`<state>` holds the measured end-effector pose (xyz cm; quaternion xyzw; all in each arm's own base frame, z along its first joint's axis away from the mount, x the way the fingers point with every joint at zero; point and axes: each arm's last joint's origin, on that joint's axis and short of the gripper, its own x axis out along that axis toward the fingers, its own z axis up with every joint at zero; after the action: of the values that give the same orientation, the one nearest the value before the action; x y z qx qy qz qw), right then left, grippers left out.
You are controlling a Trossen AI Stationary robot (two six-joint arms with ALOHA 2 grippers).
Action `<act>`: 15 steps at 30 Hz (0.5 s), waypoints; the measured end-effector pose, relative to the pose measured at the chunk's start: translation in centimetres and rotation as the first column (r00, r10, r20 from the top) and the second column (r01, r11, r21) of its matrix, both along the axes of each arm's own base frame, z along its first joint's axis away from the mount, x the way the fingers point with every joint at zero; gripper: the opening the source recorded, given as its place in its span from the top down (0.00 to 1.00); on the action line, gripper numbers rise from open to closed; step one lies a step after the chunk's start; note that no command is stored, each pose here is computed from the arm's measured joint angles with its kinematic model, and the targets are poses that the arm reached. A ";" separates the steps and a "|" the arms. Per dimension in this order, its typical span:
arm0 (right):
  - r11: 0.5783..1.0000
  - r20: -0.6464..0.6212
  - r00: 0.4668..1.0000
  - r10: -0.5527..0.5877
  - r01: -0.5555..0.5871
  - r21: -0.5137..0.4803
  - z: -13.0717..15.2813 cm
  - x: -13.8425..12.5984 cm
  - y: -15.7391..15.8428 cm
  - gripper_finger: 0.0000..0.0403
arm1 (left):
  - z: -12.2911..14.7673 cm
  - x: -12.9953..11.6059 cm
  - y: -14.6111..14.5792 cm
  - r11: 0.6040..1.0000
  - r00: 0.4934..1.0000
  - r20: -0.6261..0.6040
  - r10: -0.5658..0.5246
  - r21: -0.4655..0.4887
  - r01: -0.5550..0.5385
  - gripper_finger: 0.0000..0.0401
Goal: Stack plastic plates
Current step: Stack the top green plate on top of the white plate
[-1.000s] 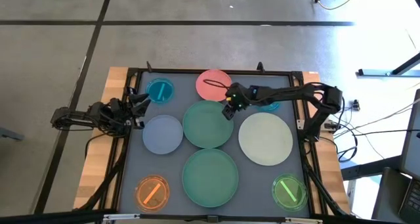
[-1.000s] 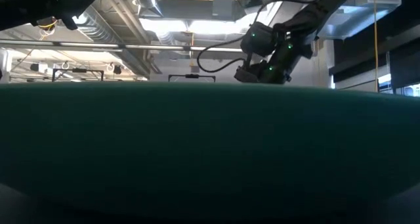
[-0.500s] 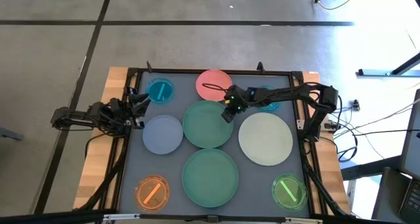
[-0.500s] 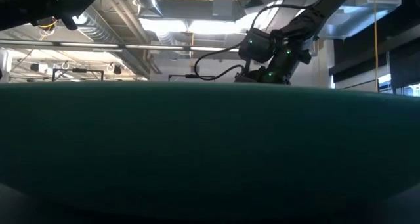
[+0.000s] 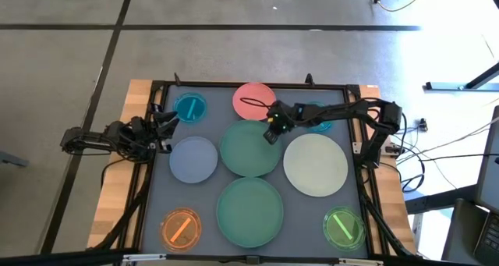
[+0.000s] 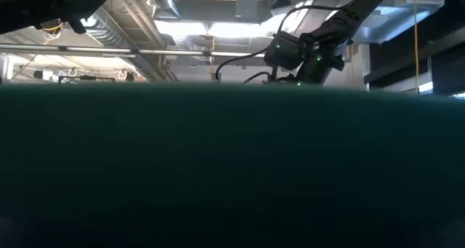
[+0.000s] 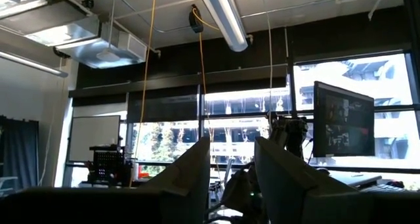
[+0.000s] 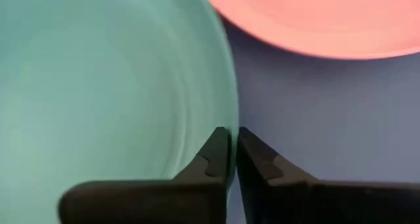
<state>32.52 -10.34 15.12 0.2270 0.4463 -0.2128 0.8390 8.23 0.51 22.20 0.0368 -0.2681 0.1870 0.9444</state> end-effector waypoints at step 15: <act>0.995 0.060 0.997 0.040 -0.034 -0.088 3.3 0.2 -0.2 1.00 | 0.0 0.0 0.0 0.998 0.999 0.022 -0.032 -0.048 0.033 0.72</act>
<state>32.76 -10.51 18.44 0.1882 0.4146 -0.2094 0.8653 8.23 0.51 22.20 0.0077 -0.2739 0.1786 0.9450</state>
